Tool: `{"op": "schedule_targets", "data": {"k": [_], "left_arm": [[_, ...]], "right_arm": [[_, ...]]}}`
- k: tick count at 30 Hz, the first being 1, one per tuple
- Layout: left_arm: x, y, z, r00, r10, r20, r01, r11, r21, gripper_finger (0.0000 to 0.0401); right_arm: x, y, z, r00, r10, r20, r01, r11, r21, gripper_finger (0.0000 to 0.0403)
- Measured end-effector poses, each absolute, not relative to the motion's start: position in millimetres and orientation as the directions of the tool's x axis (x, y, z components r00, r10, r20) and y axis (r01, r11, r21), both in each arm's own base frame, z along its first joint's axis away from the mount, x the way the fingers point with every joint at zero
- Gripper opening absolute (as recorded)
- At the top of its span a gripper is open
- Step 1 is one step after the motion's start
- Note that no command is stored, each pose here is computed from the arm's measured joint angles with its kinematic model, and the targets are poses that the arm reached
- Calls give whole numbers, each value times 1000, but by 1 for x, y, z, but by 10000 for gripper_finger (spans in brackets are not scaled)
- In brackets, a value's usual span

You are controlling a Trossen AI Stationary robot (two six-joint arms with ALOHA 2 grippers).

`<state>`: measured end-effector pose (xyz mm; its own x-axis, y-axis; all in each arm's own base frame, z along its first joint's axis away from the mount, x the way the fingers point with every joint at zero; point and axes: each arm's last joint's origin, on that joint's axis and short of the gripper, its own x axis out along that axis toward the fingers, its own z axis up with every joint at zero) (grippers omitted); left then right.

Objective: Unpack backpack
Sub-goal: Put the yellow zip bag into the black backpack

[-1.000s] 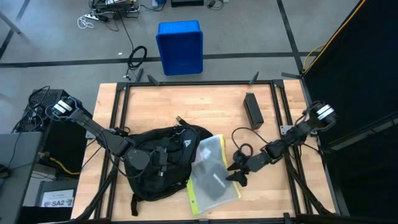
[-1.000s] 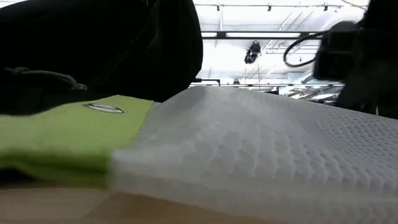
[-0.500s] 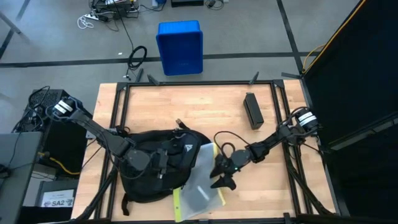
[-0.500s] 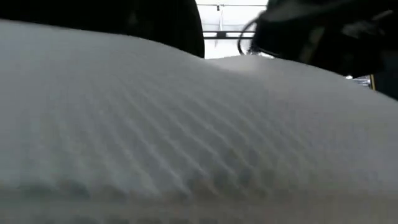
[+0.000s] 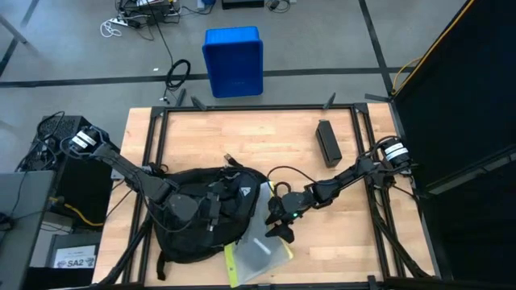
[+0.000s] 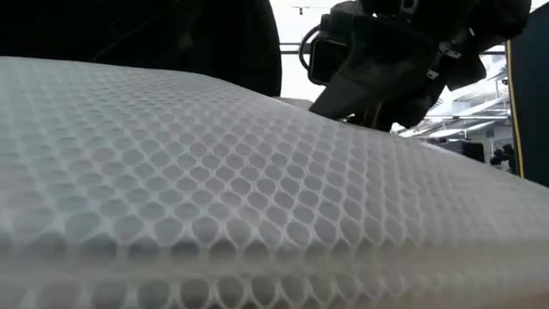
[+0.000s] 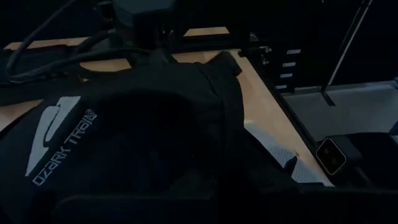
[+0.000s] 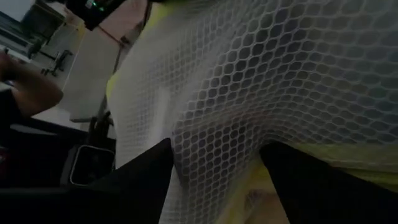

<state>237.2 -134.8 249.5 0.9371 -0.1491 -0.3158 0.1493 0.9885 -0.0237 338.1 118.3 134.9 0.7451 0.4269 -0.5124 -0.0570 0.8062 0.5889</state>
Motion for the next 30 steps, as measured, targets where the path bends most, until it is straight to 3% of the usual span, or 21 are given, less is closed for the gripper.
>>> {"op": "schedule_targets", "data": {"k": [7, 10, 13, 17, 19, 27, 30], "left_arm": [[241, -130, 252, 947, -133, -292, 130, 991, -27, 0], [242, -129, 252, 949, -124, -290, 122, 992, -27, 0], [242, -129, 253, 952, -126, -281, 125, 992, -20, 0], [242, -129, 254, 953, -127, -276, 126, 992, -20, 0], [242, -129, 254, 954, -128, -273, 127, 992, -21, 0], [243, -129, 255, 956, -134, -262, 135, 991, -14, 0], [243, -131, 259, 947, -227, -227, 237, 971, 19, 0]], "right_arm": [[346, 123, 145, 774, 386, -502, -76, 844, 531, 247], [346, 120, 144, 779, 347, -522, -57, 868, 493, 235], [347, 117, 143, 785, 330, -524, -70, 888, 454, 185], [350, 116, 147, 792, 364, -490, -163, 900, 405, 57], [351, 117, 150, 799, 394, -454, -216, 893, 395, 17], [360, 114, 169, 868, 427, -255, -316, 868, 382, 0], [365, 109, 174, 880, 415, -231, -311, 871, 380, 0]]}}
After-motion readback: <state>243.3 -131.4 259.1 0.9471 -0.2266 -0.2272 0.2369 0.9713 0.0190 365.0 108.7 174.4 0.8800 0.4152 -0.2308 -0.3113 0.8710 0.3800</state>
